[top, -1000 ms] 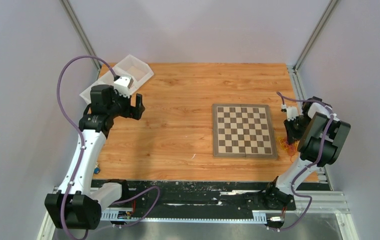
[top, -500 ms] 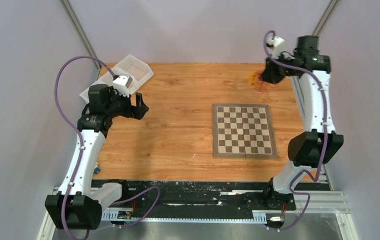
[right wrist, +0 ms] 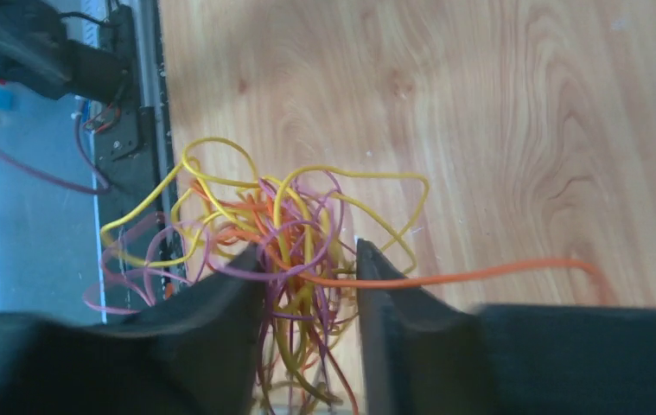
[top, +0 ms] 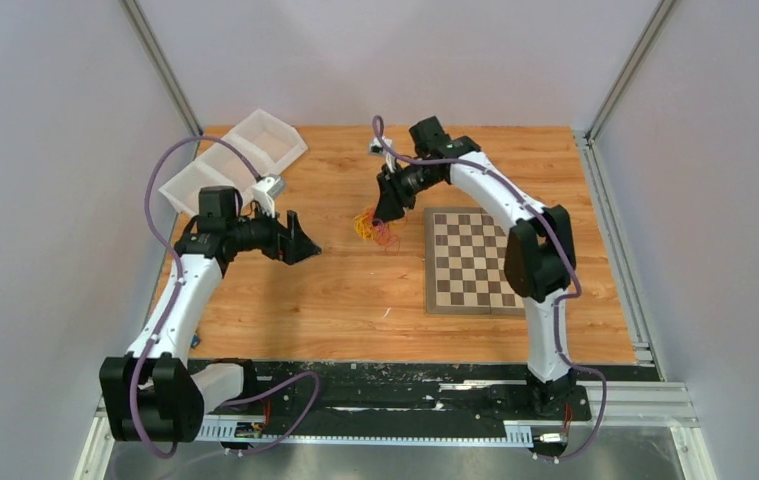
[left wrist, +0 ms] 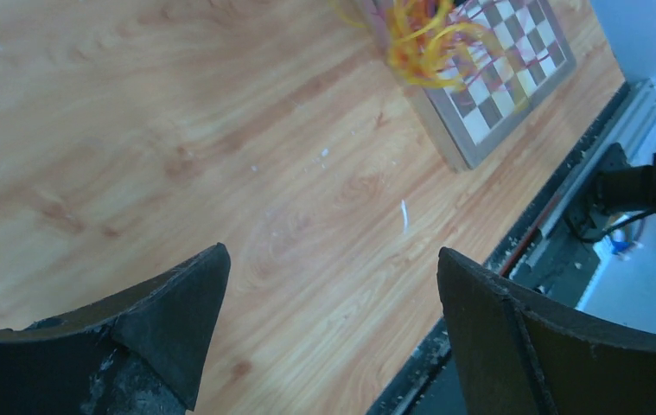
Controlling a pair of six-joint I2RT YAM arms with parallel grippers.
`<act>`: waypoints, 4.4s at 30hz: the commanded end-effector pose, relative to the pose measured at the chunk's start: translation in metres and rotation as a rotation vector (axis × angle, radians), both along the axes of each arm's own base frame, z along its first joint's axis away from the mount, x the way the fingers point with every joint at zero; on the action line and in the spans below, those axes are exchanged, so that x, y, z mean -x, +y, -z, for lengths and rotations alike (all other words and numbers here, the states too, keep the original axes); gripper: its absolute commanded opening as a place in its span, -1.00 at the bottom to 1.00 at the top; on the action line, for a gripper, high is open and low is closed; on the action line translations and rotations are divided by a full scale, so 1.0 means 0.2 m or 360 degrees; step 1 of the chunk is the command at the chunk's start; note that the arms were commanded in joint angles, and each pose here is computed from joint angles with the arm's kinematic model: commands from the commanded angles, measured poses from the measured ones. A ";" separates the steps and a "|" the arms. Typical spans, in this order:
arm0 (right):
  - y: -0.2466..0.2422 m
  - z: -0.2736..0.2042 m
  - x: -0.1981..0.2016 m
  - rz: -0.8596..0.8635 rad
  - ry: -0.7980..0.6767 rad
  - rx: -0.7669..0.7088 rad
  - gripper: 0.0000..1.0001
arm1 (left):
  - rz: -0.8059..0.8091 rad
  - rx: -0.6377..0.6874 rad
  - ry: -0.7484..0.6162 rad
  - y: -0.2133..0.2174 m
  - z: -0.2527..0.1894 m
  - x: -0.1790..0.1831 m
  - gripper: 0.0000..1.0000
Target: Untangle the cables
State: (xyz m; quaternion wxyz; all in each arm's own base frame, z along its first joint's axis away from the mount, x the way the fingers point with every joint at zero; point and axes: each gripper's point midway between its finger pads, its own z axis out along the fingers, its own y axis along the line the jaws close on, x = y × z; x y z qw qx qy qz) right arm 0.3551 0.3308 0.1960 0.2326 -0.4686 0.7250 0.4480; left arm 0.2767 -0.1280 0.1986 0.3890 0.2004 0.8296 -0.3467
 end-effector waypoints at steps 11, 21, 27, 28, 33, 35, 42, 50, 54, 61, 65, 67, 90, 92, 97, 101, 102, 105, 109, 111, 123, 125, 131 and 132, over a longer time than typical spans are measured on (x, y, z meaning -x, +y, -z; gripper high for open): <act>-0.04 0.52 -0.08 0.0157 0.0279 0.0209 0.43 | -0.0180 0.0356 0.0658 -0.17 0.46 -0.12 0.82; 0.11 0.69 -0.09 0.0155 0.0316 0.0217 0.13 | -0.0114 0.0277 0.0805 -0.39 0.69 -0.44 0.57; 0.08 0.70 -0.10 0.0185 0.0299 0.0233 -0.35 | 0.0022 0.0199 0.0822 -0.48 0.71 -0.40 0.05; 0.07 0.68 -0.11 0.0193 0.0284 0.0232 -0.42 | 0.0022 0.0186 0.0828 -0.47 0.71 -0.38 -0.07; -0.06 0.58 -0.18 0.0281 0.0203 0.0226 -0.96 | -0.0003 0.0207 0.0710 -0.31 0.56 -0.34 -0.99; -0.12 0.55 -0.19 0.0319 0.0162 0.0248 -1.00 | -0.0083 0.0244 0.0639 -0.18 0.46 -0.36 -1.00; -0.44 0.45 -0.30 0.0544 0.0036 0.0353 -1.00 | -0.0353 0.0087 0.0204 0.30 0.08 -0.32 -1.00; -0.67 0.27 -0.38 0.0686 -0.0094 0.0355 -1.00 | -0.0620 -0.0060 -0.0201 0.68 -0.33 -0.31 -1.00; -0.69 0.33 -0.35 0.0663 -0.0074 0.0409 -1.00 | -0.0763 -0.0015 -0.0434 0.81 -0.63 -0.34 -1.00; -0.73 0.47 -0.32 0.0624 -0.0038 0.0503 -1.00 | -0.0963 0.0006 -0.0809 0.98 -1.11 -0.38 -1.00; -0.74 0.50 -0.31 0.0613 -0.0021 0.0531 -0.99 | -0.1102 0.0068 -0.0963 1.07 -1.33 -0.40 -1.00; -0.76 0.54 -0.29 0.0600 -0.0018 0.0571 -0.98 | -0.1178 0.0159 -0.1006 1.11 -1.44 -0.40 -1.00; -0.23 -0.14 -0.17 0.0121 -0.0302 -0.0060 0.62 | -0.0328 0.0563 -0.0761 0.38 -1.43 -0.45 -1.00; -0.14 -0.27 -0.17 0.0069 -0.0371 -0.0151 0.65 | -0.0271 0.0577 -0.0664 0.29 -1.32 -0.43 -1.00; 0.14 -0.59 -0.09 -0.0072 -0.0585 -0.0402 0.62 | -0.0215 0.0640 -0.0495 0.16 -1.16 -0.41 -1.00; 0.33 -0.87 0.02 -0.0152 -0.0793 -0.0659 0.38 | -0.0269 0.0685 -0.0406 0.14 -1.12 -0.43 -1.00; 0.37 -0.92 0.05 -0.0155 -0.0828 -0.0715 0.37 | -0.0293 0.0706 -0.0368 0.14 -1.11 -0.43 -1.00; 0.48 -1.02 0.06 -0.0091 -0.0911 -0.0812 0.55 | -0.0276 0.0749 -0.0272 0.11 -1.07 -0.42 -1.00; 0.57 -1.00 0.00 -0.0033 -0.0853 -0.0829 0.62 | -0.0243 0.0739 -0.0248 0.06 -1.03 -0.37 -1.00; 0.60 -0.98 -0.02 -0.0027 -0.0806 -0.0827 0.36 | -0.0243 0.0740 -0.0243 0.05 -1.02 -0.36 -1.00; 0.49 -0.89 -0.10 0.0091 -0.0802 -0.0726 0.50 | -0.0256 0.0780 -0.0290 0.06 -1.05 -0.28 -0.96; 0.51 -0.86 -0.06 0.0046 -0.0733 -0.0733 0.53 | -0.0258 0.0788 -0.0286 0.06 -1.05 -0.28 -0.97; 0.58 -0.78 0.00 -0.0047 -0.0619 -0.0738 0.44 | -0.0263 0.0792 -0.0287 0.06 -1.05 -0.29 -0.97; 0.59 -0.77 0.01 -0.0054 -0.0607 -0.0734 0.41 | -0.0263 0.0793 -0.0286 0.06 -1.05 -0.29 -0.97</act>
